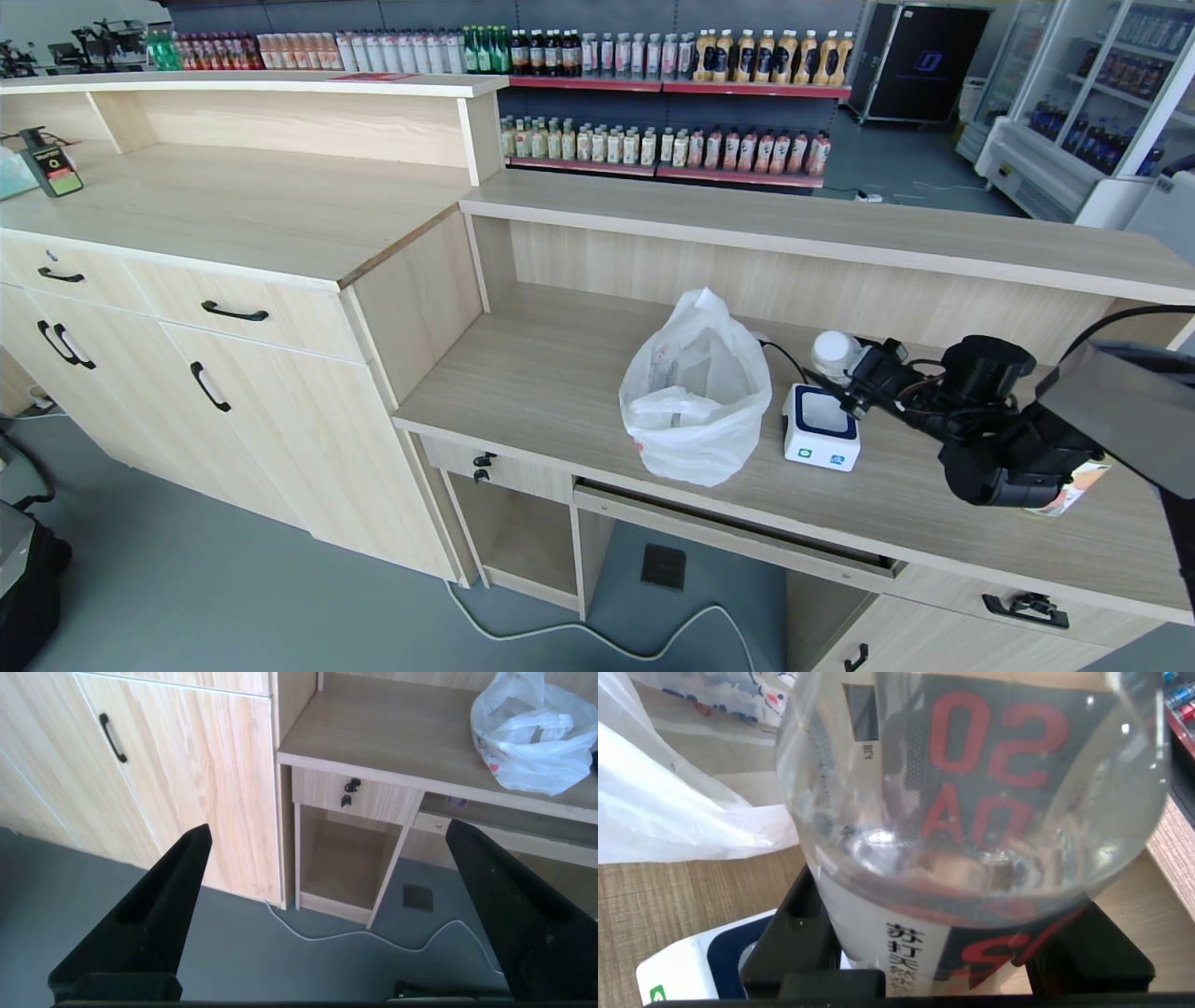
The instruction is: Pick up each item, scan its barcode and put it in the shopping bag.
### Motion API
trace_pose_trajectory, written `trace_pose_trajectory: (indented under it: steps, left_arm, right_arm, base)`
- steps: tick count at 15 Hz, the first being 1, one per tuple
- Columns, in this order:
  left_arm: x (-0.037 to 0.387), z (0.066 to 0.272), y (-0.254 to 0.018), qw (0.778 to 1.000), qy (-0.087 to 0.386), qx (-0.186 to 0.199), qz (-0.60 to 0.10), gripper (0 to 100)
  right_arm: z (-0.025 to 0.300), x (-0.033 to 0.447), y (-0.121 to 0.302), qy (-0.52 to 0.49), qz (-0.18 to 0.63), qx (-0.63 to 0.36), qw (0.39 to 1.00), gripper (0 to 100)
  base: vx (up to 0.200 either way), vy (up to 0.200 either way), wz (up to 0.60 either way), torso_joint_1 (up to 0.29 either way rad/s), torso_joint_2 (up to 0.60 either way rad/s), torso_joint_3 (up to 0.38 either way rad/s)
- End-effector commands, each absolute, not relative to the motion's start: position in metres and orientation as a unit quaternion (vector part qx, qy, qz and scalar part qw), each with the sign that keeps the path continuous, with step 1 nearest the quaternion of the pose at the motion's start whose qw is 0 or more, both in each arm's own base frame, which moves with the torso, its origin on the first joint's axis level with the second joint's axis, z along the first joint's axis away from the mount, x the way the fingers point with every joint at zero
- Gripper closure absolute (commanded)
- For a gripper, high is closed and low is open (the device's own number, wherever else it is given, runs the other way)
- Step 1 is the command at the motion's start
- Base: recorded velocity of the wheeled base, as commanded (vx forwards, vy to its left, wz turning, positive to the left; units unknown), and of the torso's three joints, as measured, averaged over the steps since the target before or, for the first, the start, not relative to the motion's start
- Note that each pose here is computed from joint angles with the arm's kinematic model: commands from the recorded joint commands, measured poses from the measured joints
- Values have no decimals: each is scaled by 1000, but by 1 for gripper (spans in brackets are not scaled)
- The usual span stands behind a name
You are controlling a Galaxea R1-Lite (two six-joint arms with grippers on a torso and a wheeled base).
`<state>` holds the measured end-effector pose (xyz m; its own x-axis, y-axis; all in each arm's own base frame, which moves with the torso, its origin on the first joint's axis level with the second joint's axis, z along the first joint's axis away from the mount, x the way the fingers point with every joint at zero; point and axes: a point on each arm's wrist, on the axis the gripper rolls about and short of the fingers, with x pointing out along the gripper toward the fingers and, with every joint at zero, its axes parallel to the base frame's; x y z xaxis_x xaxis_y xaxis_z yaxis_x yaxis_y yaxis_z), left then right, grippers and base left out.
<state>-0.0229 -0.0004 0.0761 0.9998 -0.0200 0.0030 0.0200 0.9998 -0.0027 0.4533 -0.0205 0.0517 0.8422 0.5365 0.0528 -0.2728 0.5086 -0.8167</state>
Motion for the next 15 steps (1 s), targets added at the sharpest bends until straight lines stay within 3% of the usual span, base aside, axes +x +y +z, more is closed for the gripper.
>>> trace_pose_trajectory:
  steps: [1, 9, 12, 15]
  left_arm:
    - [-23, 76, 0, 1000, -2, -2, -10, 0]
    - [-23, 76, 0, 1000, -1, -2, -10, 0]
    - [-23, 76, 0, 1000, -1, -2, -10, 0]
    - [-23, 76, 0, 1000, -1, -2, -10, 0]
  right_arm:
    - [49, 457, -19, -153, 238, -433, 856, 100]
    - [51, 462, -13, -160, 238, -420, 861, 100]
    - [135, 453, 8, -141, 143, -282, 938, 100]
    - [207, 398, 3, -35, 57, -146, 987, 100]
  base:
    - [0, 0, 0, 0, 0, 0]
    - [0, 0, 0, 0, 0, 0]
    - [0, 0, 0, 0, 0, 0]
    - [0, 0, 0, 0, 0, 0]
